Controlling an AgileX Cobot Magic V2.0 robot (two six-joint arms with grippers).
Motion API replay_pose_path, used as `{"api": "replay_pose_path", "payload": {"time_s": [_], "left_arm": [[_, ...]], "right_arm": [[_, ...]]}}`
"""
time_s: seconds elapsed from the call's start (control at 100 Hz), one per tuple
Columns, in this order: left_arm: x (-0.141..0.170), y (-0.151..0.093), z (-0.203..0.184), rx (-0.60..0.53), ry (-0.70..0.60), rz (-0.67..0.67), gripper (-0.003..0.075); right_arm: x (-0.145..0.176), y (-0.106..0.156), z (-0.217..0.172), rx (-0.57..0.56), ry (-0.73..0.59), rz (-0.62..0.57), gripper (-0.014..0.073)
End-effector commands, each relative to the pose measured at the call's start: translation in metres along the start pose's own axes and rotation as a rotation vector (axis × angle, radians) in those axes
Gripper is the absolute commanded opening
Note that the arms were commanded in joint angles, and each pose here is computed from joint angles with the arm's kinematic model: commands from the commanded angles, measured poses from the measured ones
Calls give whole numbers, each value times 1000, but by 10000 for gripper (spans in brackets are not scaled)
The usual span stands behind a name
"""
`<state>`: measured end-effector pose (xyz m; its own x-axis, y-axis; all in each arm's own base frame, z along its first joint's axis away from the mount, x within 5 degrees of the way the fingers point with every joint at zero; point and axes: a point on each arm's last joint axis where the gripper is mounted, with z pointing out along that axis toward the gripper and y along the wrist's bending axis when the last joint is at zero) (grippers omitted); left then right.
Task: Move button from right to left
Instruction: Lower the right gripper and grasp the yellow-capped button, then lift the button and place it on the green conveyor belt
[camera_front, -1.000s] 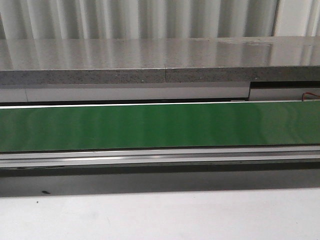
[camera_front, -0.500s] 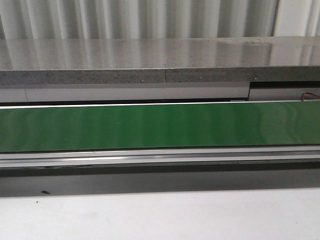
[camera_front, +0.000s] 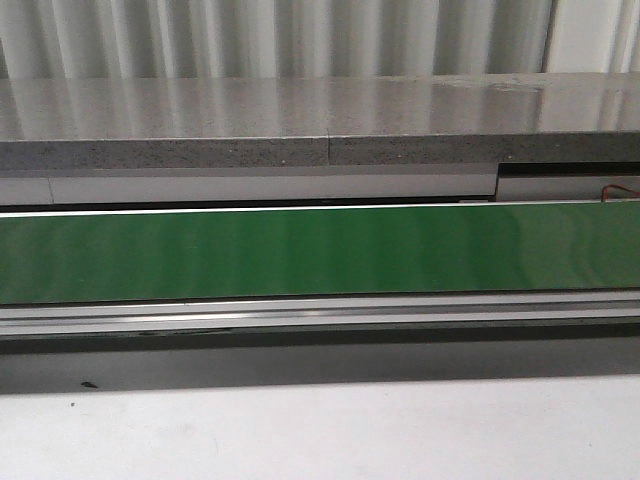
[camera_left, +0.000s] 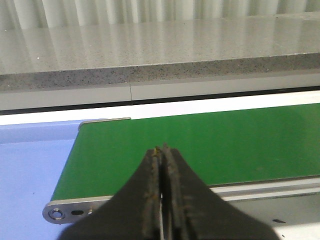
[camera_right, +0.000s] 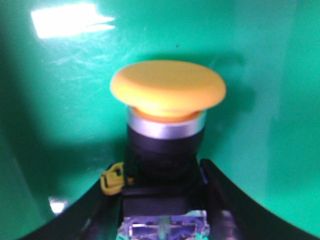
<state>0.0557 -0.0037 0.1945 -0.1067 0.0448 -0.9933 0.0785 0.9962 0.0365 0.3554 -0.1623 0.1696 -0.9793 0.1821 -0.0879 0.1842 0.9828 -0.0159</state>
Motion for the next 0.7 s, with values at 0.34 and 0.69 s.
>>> {"api": "replay_pose_path", "payload": {"time_s": [0.34, 0.69], "left_arm": [[4, 0, 0, 1, -72, -7, -21], [4, 0, 0, 1, -72, -7, -20]], "right_arm": [[22, 29, -129, 7, -266, 52, 216], [33, 134, -145, -82, -233, -91, 216]]}}
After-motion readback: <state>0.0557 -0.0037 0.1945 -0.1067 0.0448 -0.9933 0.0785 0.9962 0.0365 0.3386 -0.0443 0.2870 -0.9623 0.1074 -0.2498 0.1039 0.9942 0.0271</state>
